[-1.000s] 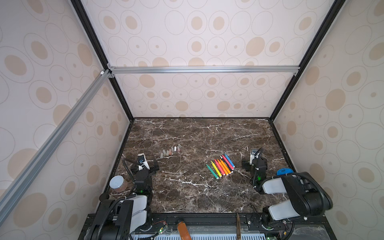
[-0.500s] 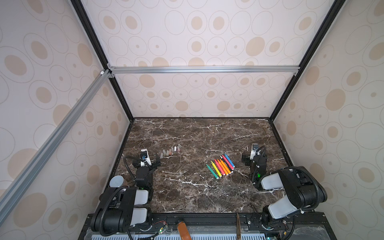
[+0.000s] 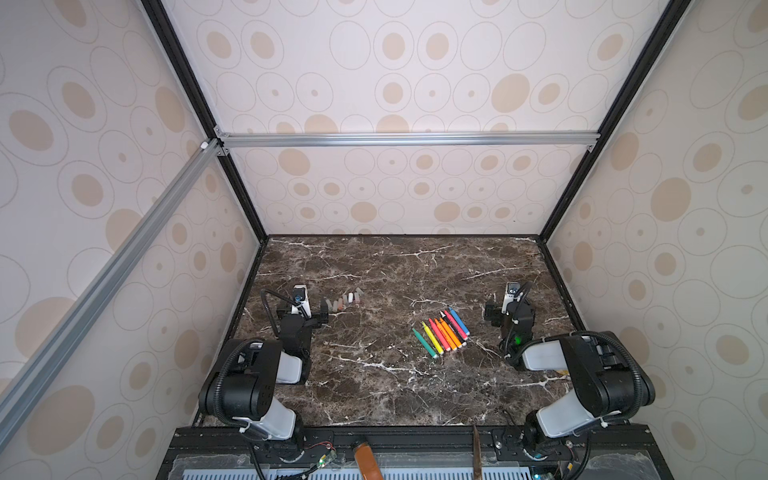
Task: Remove pen caps from pens
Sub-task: Reset both arms
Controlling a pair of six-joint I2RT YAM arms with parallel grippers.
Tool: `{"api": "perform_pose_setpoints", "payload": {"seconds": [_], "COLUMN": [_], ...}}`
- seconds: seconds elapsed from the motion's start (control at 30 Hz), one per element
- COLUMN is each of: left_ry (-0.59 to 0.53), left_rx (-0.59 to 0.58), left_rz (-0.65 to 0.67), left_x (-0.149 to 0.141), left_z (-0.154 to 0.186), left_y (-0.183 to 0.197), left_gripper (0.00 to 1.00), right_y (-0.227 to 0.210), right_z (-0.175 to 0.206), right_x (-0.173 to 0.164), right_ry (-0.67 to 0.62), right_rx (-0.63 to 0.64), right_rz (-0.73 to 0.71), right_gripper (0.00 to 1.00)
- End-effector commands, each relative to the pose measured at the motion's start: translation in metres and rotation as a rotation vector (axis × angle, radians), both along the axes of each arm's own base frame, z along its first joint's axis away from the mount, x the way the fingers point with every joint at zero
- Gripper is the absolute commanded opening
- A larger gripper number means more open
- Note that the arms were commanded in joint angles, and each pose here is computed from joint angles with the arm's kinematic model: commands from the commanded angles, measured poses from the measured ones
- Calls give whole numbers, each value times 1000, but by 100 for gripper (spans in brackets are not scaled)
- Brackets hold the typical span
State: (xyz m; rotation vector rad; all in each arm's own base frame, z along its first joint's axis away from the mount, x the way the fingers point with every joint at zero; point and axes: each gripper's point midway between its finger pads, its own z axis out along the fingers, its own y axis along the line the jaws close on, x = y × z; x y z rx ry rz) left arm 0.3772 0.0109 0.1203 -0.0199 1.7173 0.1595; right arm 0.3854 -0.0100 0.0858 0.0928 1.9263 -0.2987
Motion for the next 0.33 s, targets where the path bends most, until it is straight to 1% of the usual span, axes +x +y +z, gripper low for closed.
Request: {"api": "perform_pose_setpoints", "payload": {"seconds": [0.0, 0.2, 0.23, 0.3], "left_ry": [-13, -10, -11, -12], "left_rx": [5, 5, 5, 5], "left_rz": [-9, -9, -9, -10], "left_x": [3, 4, 4, 4], "left_z": [5, 5, 5, 5], "left_y": [-1, -1, -1, -1], "left_gripper": [100, 100, 100, 100], "right_y": [0, -1, -1, -2], "right_z": [7, 8, 8, 14], "right_x": [3, 2, -3, -18], "right_ry": [-18, -23, -35, -118], "right_rx": [12, 11, 11, 29], "right_rz": [-1, -4, -2, 4], "right_gripper": [100, 100, 100, 100]}}
